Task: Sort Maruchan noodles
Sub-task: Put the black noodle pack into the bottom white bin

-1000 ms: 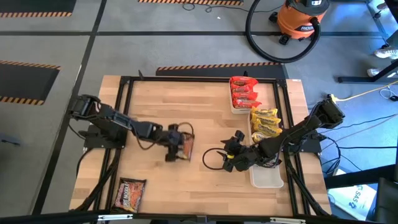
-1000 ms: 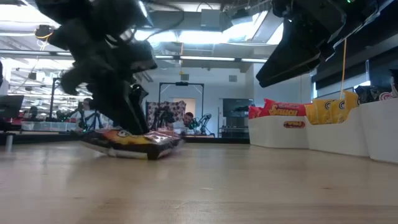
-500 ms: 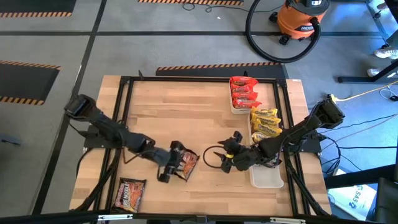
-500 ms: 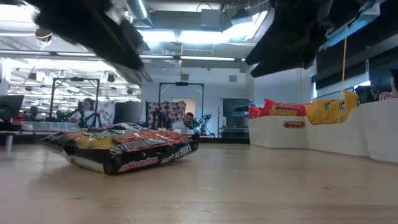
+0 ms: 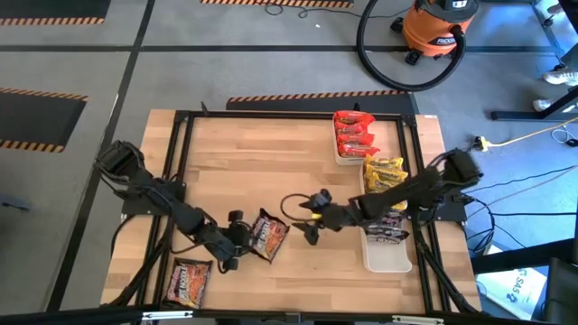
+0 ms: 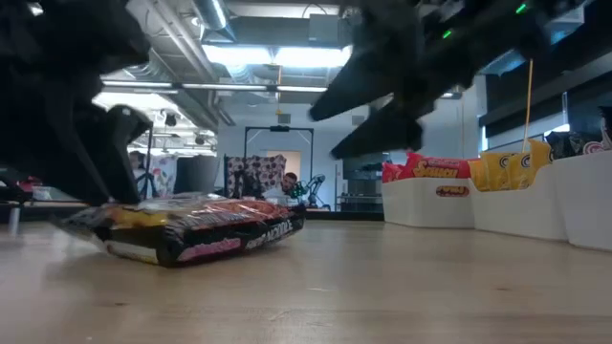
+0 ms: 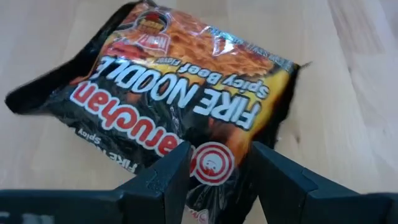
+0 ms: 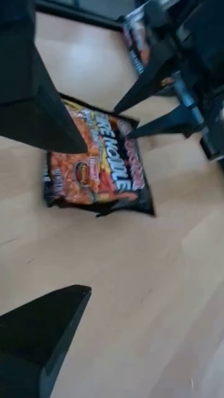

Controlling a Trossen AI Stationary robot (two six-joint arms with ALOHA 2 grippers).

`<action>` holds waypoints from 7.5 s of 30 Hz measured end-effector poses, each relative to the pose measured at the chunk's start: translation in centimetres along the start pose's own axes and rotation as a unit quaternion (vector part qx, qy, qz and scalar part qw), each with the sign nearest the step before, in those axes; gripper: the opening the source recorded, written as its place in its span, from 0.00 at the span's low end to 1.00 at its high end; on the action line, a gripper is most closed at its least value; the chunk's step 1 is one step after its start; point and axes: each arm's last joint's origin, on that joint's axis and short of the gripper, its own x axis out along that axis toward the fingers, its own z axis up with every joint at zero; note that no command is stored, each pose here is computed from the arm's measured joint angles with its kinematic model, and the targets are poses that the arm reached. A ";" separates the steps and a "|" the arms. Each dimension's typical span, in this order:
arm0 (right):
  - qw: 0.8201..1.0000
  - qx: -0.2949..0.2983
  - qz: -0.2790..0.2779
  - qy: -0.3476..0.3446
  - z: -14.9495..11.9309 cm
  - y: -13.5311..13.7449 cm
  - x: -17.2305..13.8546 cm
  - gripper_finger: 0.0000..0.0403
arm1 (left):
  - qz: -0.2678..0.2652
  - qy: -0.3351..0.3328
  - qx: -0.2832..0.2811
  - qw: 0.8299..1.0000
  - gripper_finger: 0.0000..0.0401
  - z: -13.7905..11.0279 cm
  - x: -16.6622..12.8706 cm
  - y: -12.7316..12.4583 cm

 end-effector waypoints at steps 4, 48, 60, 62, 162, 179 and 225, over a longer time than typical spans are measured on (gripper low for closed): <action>0.999 0.019 0.027 0.012 -0.4 -1.4 2.6 0.86 | 0.015 -0.011 -0.009 1.000 0.40 -0.8 0.7 0.2; 0.975 0.050 0.175 0.130 -1.2 -3.0 8.9 0.86 | 0.093 -0.041 0.030 0.994 0.40 -0.2 1.7 2.0; 0.963 0.095 0.175 0.179 0.7 -3.6 7.3 0.86 | 0.040 -0.033 -0.045 0.998 0.40 0.6 -2.2 0.0; 0.962 0.104 0.171 0.184 0.6 -3.7 7.3 0.86 | 0.019 -0.004 -0.082 0.996 0.40 0.1 -2.2 -0.2; 0.967 -0.228 0.016 -0.113 0.8 9.1 -3.4 0.23 | -0.017 -0.271 -0.085 0.959 0.66 5.8 -0.4 -0.4; 0.964 -0.216 0.033 -0.153 1.0 9.6 -3.0 0.24 | -0.006 -0.316 -0.080 0.945 0.64 6.8 0.1 0.5; 0.964 -0.266 0.015 -0.013 2.2 9.2 -5.8 0.77 | -0.019 -0.297 0.015 0.955 0.33 6.6 0.3 0.2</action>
